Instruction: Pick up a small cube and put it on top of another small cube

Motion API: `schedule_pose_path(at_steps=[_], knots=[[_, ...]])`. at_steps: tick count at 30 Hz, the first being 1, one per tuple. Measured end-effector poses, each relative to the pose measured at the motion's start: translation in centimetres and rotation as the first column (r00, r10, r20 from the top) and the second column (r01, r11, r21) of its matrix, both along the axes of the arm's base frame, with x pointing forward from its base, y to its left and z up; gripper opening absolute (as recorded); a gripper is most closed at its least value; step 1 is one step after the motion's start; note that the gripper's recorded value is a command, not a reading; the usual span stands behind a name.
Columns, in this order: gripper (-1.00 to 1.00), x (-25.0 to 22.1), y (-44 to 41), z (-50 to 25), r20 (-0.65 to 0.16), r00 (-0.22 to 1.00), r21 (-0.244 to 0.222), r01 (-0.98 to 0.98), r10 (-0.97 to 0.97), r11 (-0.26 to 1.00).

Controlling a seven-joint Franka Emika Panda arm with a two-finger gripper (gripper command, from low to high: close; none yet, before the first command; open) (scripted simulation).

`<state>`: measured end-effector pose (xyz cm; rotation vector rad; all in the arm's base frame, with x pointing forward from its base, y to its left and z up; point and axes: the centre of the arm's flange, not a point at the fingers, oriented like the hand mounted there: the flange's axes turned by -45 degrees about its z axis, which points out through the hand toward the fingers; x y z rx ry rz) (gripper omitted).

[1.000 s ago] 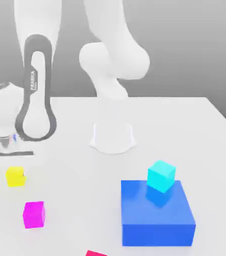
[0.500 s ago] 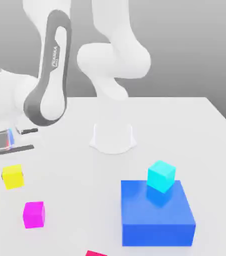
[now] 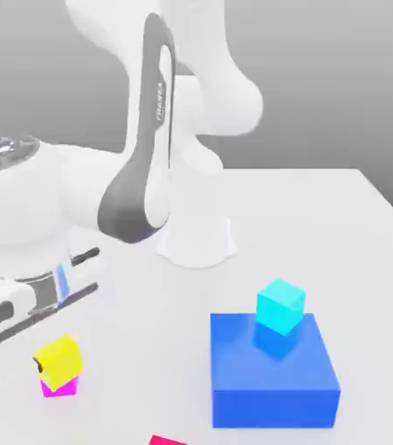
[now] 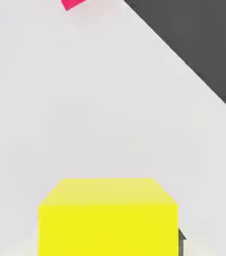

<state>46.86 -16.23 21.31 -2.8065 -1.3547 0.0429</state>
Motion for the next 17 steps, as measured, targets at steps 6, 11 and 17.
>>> schedule_pose_path(at_steps=[6,11,17], knots=[[-1.0,4.4,6.6,1.4,0.016,0.978,-0.003,-0.206,0.206,0.979],[-1.0,6.9,11.8,1.3,0.034,0.937,-0.01,-0.349,0.349,0.937],[1.0,7.0,12.3,-3.5,0.034,0.932,-0.01,-0.36,0.36,0.933]])
